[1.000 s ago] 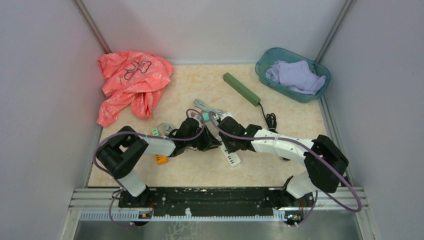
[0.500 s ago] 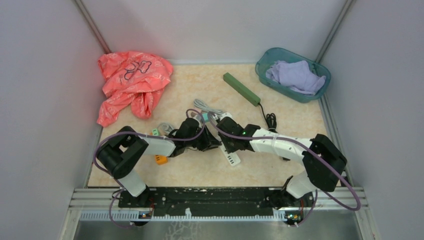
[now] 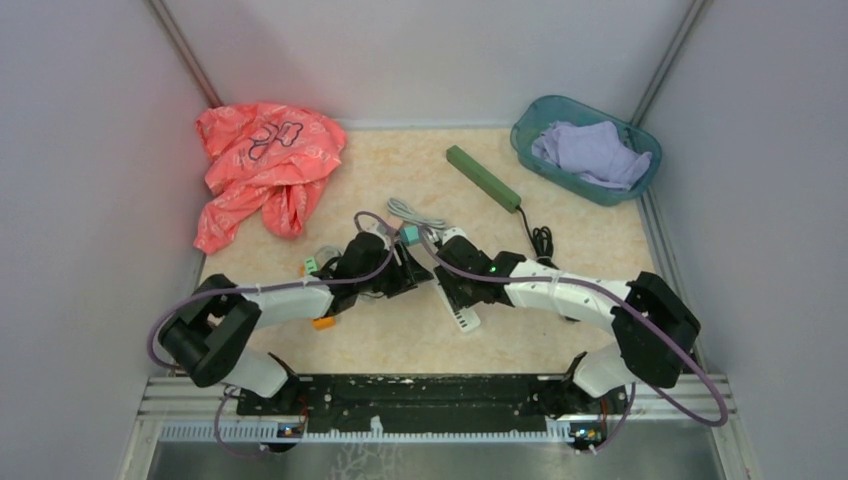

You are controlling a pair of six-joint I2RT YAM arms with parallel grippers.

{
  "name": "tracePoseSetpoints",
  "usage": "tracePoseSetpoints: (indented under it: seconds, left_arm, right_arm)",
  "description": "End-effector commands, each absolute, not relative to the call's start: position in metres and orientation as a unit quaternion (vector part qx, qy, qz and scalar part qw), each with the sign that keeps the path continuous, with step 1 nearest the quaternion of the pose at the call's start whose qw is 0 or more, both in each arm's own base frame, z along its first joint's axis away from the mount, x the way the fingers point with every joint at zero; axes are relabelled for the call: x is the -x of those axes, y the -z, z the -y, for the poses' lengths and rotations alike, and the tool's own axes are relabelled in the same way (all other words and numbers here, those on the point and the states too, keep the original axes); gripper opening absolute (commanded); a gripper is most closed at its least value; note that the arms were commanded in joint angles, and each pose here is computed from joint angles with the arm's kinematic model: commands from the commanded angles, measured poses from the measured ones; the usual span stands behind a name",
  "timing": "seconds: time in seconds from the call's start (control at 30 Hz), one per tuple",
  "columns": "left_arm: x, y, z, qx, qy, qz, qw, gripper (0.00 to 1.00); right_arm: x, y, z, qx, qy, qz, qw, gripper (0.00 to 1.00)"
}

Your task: Insert the plug

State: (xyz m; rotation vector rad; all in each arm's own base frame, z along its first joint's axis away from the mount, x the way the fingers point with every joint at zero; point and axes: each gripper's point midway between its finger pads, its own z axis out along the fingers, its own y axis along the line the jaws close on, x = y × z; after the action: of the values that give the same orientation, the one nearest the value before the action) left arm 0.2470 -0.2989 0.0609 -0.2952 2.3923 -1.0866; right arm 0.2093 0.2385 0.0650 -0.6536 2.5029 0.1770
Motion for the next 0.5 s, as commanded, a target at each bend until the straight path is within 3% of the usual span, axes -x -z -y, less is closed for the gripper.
tracePoseSetpoints:
  seconds: [0.0,0.1,0.3,0.47]
  left_arm:
    - [-0.256,-0.072,0.273,0.103,0.353,-0.882,0.295,0.66]
    - [-0.263,-0.087,0.256,0.102,0.321,-0.881,0.331,0.71]
    - [-0.275,-0.127,0.221,0.096,0.267,-0.867,0.409,0.77]
    - [-0.276,-0.148,0.192,0.098,0.221,-0.859,0.451,0.88]
  right_arm:
    - [-0.206,-0.085,-0.246,0.246,-0.108,-0.916,0.297,0.51]
    - [-0.204,-0.093,-0.245,0.241,-0.124,-0.909,0.316,0.6]
    - [-0.197,-0.087,-0.239,0.244,-0.131,-0.908,0.314,0.67]
    - [-0.188,-0.074,-0.243,0.251,-0.139,-0.909,0.303,0.73]
